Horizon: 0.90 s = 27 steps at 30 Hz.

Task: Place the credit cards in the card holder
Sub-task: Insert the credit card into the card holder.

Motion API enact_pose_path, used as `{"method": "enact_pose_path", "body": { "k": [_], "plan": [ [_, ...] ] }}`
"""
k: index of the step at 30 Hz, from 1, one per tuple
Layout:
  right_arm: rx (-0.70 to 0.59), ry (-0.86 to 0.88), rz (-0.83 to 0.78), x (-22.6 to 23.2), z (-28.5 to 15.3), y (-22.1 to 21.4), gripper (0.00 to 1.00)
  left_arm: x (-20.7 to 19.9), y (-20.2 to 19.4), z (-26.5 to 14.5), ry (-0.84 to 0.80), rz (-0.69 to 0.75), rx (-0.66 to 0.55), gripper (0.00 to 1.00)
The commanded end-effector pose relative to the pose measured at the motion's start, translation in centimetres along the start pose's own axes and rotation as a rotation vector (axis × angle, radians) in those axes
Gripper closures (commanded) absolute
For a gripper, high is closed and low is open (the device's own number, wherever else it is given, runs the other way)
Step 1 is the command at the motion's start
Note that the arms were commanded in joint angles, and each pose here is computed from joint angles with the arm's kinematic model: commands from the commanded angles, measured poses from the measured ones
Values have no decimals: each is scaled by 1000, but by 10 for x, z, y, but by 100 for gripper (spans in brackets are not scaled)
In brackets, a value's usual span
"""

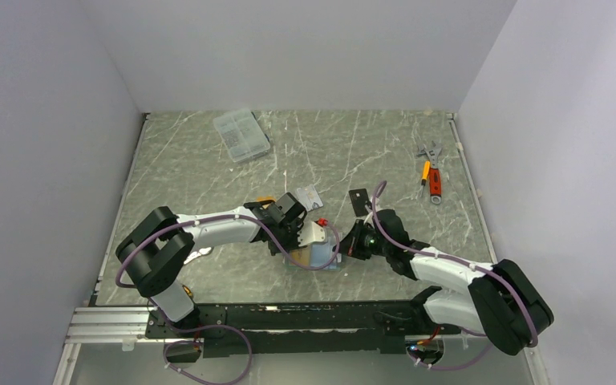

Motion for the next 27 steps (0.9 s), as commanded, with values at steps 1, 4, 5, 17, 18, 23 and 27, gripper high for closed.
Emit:
{"method": "enact_pose_path", "body": {
  "k": [1,4,5,17,18,23,27],
  "plan": [
    [-55,18,-41,10,-4,14,100,-1,9,-9,-1,25,-34,72],
    [-43,-13,-79,10,-6,17,100,-1,9,-10,-1,26,-35,72],
    [-44,-9,-88,12,-7,19,100,-1,9,-10,-1,26,-35,72],
    [-21,113,-118,47,0,16,100,-1,11,-12,-3,21,-44,74],
    [-18,121,-121,50,1,16,100,-1,12,-13,-8,16,-48,74],
    [-7,161,-132,61,10,19,100,6,20,-30,-54,-52,-108,74],
    [26,177,-139,66,23,20,100,15,22,-46,-71,-71,-181,73]
  ]
}}
Point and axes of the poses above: each gripper's point midway between its finger pads, its own z axis out along the fingers, its own x axis along the line the jaws close on, y = z × x, the point moved 2 cm from there along -z, back along the fingers, and after that the axes turned 10 degrees about -z, right-handed, at the moved point
